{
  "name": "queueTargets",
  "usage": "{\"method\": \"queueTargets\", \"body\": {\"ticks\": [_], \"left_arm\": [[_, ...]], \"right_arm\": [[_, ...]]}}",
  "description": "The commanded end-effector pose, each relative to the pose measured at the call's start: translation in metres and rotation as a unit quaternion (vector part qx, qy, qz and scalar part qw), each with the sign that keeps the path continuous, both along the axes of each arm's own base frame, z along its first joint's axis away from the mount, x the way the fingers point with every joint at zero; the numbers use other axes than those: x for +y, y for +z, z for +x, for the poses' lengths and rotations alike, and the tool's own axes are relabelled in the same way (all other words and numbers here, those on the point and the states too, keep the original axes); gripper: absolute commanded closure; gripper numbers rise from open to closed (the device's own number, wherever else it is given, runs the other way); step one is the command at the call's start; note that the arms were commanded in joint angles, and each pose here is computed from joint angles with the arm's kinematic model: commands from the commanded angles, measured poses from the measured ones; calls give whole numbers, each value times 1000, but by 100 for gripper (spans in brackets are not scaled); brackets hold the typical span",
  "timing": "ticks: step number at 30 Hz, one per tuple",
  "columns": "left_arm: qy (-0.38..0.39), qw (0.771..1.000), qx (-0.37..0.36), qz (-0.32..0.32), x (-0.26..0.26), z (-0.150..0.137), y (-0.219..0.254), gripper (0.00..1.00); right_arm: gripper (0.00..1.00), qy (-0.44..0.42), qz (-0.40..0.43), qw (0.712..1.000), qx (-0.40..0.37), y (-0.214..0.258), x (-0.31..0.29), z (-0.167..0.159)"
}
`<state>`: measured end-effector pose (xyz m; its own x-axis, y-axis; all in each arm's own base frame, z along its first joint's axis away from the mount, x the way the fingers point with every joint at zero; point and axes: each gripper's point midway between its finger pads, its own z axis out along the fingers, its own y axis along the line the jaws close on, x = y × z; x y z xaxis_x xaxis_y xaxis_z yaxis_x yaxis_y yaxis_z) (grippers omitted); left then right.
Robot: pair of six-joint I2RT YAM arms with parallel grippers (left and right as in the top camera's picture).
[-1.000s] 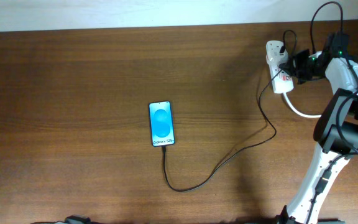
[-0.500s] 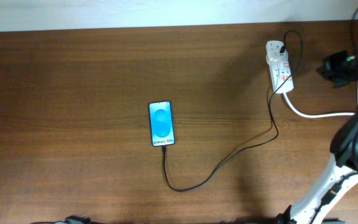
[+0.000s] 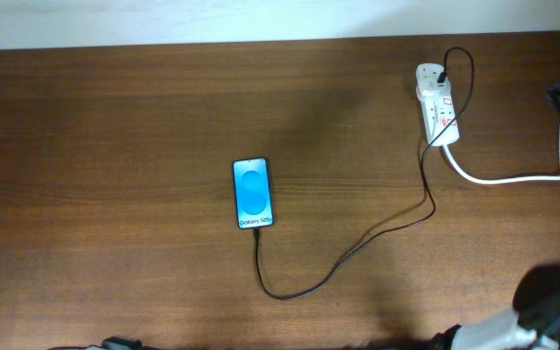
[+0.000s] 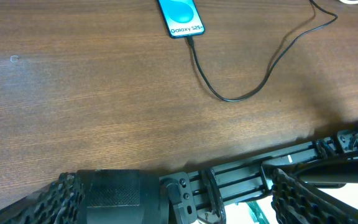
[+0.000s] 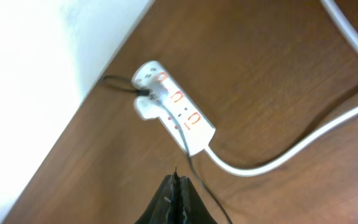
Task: Plug charger to phone and switch on socket
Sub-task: 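Lift the right gripper away from the power strip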
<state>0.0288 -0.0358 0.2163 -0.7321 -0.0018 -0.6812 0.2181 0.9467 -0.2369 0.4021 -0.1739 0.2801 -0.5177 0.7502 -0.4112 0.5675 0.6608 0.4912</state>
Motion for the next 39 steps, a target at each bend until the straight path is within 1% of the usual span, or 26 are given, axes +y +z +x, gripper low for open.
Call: {"method": "queueTargets", "body": {"ticks": [1, 4, 6, 10, 17, 23, 32, 37, 38, 39], "left_arm": [[-5, 1000, -5, 4, 1, -1, 0, 1], [-5, 1000, -5, 4, 1, -1, 0, 1], [-5, 1000, -5, 4, 1, -1, 0, 1], [-5, 1000, -5, 4, 1, -1, 0, 0], [-5, 1000, -5, 4, 1, -1, 0, 1], [-5, 1000, -5, 4, 1, -1, 0, 1], [-5, 1000, -5, 4, 1, -1, 0, 1], [-4, 1000, -5, 5, 1, -1, 0, 1], [-5, 1000, -5, 4, 1, -1, 0, 1], [-5, 1000, -5, 4, 1, -1, 0, 1]], "right_arm": [[96, 65, -74, 995, -35, 55, 35, -42], [96, 104, -102, 988, -46, 85, 71, -87], [96, 111, -106, 987, -53, 98, 91, -115], [96, 113, -115, 985, -65, 114, 116, -160], [96, 110, -138, 979, -99, 131, 146, -220], [96, 110, -136, 980, -97, 127, 166, -257], [96, 120, -144, 972, -138, 136, 183, -277], [96, 136, -166, 961, -176, 142, 199, -302], [95, 143, -169, 958, -184, 143, 203, -307], [91, 149, -172, 954, -193, 144, 207, -312]]}}
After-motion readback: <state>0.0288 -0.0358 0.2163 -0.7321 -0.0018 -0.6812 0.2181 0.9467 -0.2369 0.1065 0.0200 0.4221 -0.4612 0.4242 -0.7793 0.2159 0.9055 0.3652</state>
